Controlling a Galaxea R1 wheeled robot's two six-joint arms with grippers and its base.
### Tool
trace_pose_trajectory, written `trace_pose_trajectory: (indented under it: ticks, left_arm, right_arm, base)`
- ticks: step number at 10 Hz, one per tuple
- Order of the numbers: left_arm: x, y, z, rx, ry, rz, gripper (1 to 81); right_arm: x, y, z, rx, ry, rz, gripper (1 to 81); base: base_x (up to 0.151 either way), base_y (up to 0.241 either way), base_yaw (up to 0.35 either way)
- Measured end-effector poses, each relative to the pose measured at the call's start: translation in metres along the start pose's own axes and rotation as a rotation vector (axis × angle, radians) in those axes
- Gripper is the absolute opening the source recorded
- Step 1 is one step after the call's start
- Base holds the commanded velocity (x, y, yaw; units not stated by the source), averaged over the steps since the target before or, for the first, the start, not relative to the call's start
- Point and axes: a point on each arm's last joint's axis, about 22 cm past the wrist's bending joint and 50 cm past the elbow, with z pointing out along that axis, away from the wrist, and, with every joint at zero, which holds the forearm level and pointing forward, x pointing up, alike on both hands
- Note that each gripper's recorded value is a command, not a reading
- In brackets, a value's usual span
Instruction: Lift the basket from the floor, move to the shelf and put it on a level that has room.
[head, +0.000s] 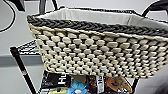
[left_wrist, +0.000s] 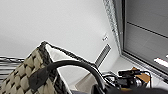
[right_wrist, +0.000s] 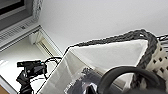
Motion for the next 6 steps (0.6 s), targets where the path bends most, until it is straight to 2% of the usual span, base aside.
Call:
trace_pose_trajectory:
  ticks: [1, 4, 6]
  left_arm:
    - [0.009, 0.0, 0.002, 0.002, 0.011, 0.006, 1.0]
    - [0.03, -0.005, 0.009, 0.012, 0.027, -0.016, 1.0]
    - [0.051, -0.007, 0.013, 0.018, 0.053, -0.019, 1.0]
  right_arm:
    - [0.007, 0.003, 0.003, -0.006, 0.008, -0.012, 1.0]
    - [0.009, 0.01, 0.023, -0.012, -0.033, 0.013, 1.0]
    - [0.026, 0.014, 0.027, -0.017, -0.01, 0.018, 1.0]
  base:
    - [0.0, 0.0, 0.0]
    - [0.0, 0.0, 0.0]
    - [0.0, 0.0, 0.0]
